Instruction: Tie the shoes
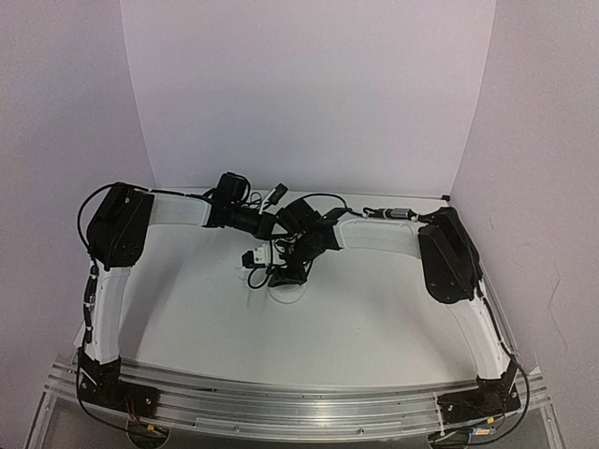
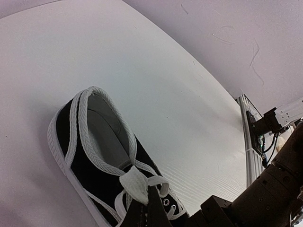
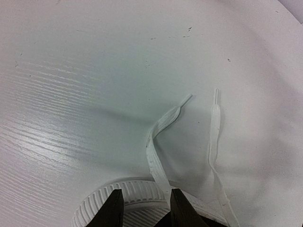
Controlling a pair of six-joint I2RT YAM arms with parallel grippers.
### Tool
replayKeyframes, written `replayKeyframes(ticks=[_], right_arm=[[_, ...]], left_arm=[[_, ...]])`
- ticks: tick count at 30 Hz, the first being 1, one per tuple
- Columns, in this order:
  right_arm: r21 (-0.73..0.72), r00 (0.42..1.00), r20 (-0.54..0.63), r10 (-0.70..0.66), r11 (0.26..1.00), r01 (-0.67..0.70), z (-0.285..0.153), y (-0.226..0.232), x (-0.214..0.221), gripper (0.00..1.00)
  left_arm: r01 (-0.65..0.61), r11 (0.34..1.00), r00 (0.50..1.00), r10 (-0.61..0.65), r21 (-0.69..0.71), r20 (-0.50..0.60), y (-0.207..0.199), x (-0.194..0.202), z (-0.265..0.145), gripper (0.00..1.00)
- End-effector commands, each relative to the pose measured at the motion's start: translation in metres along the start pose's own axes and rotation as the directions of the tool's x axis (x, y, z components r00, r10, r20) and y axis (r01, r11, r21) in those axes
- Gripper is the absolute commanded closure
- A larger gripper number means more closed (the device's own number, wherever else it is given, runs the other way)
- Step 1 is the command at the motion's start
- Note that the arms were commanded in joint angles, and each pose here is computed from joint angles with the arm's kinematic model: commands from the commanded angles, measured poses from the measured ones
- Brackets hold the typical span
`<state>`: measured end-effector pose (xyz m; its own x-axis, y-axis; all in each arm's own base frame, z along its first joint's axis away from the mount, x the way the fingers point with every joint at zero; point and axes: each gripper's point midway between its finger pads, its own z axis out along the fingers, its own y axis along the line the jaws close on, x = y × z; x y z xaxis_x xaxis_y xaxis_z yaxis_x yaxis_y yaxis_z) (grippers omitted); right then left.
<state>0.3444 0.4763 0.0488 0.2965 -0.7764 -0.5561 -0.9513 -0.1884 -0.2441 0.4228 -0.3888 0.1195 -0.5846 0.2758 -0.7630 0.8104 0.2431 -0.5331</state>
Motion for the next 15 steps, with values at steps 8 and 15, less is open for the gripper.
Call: replayKeyframes(ticks=[8, 15], right_arm=[[0.073, 0.999, -0.042, -0.008, 0.997, 0.011, -0.002, -0.027, 0.005, 0.59], [0.081, 0.996, -0.08, -0.043, 0.996, 0.049, 0.004, -0.031, 0.014, 0.59]], left_arm=[[-0.053, 0.998, 0.998, 0.053, 0.017, 0.023, -0.001, -0.008, 0.0, 1.0], [-0.05, 0.999, 0.999, 0.049, 0.016, 0.022, 0.001, -0.007, 0.0, 1.0]])
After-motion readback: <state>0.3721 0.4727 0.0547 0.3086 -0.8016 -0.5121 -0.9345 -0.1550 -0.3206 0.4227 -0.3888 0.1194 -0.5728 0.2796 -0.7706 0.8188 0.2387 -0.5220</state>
